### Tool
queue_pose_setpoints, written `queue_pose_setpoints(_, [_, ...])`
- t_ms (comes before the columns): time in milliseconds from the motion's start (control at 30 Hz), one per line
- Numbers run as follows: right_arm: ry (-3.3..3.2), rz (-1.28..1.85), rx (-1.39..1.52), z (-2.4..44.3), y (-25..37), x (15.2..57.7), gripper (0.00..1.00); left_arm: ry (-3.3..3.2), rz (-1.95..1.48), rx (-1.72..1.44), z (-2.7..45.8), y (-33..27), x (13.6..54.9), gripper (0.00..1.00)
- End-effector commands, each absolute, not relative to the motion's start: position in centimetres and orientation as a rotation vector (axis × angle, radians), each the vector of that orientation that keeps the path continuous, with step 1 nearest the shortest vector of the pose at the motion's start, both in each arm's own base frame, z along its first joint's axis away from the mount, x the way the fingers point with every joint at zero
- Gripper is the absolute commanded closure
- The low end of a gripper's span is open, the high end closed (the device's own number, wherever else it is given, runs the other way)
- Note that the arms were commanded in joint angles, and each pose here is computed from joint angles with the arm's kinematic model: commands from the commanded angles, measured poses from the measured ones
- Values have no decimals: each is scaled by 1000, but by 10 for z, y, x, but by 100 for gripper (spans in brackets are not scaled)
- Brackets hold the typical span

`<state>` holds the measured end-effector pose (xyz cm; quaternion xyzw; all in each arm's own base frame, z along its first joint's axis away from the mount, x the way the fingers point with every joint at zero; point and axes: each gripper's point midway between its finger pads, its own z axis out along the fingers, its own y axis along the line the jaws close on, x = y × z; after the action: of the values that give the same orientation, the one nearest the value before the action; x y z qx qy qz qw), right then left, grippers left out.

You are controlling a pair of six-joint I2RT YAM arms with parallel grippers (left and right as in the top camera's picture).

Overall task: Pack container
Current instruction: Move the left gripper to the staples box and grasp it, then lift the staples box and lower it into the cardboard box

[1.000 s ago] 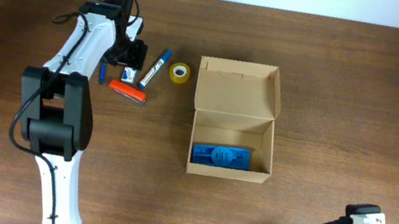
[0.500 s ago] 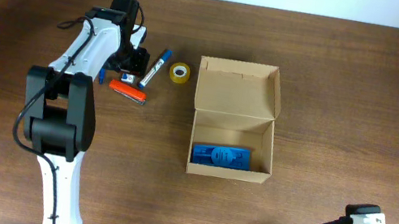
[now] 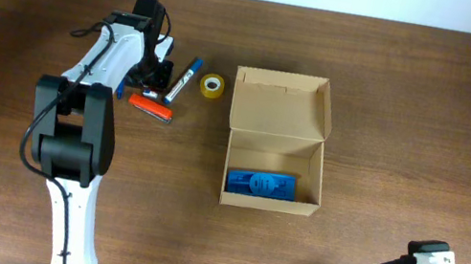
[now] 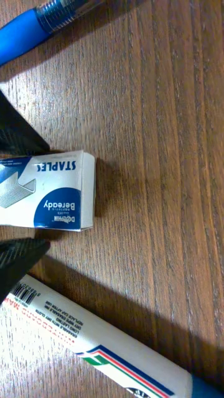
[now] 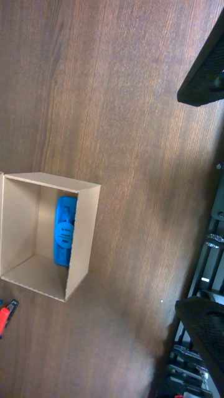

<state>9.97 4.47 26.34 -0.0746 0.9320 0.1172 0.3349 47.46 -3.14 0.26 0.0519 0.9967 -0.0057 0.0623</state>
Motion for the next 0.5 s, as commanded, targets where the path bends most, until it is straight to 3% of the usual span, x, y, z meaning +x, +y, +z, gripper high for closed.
queue_pose_setpoints(0, [2409, 294, -200, 269, 43, 100, 1, 3039, -5, 167, -6, -30, 470, 61])
queue_pose_setpoints(333, [2409, 294, -200, 269, 43, 100, 1, 3035, -5, 165, -5, -30, 471, 77])
queue_pose_setpoints(467, [2409, 294, -200, 269, 43, 100, 1, 3007, -5, 153, 28, -31, 484, 78])
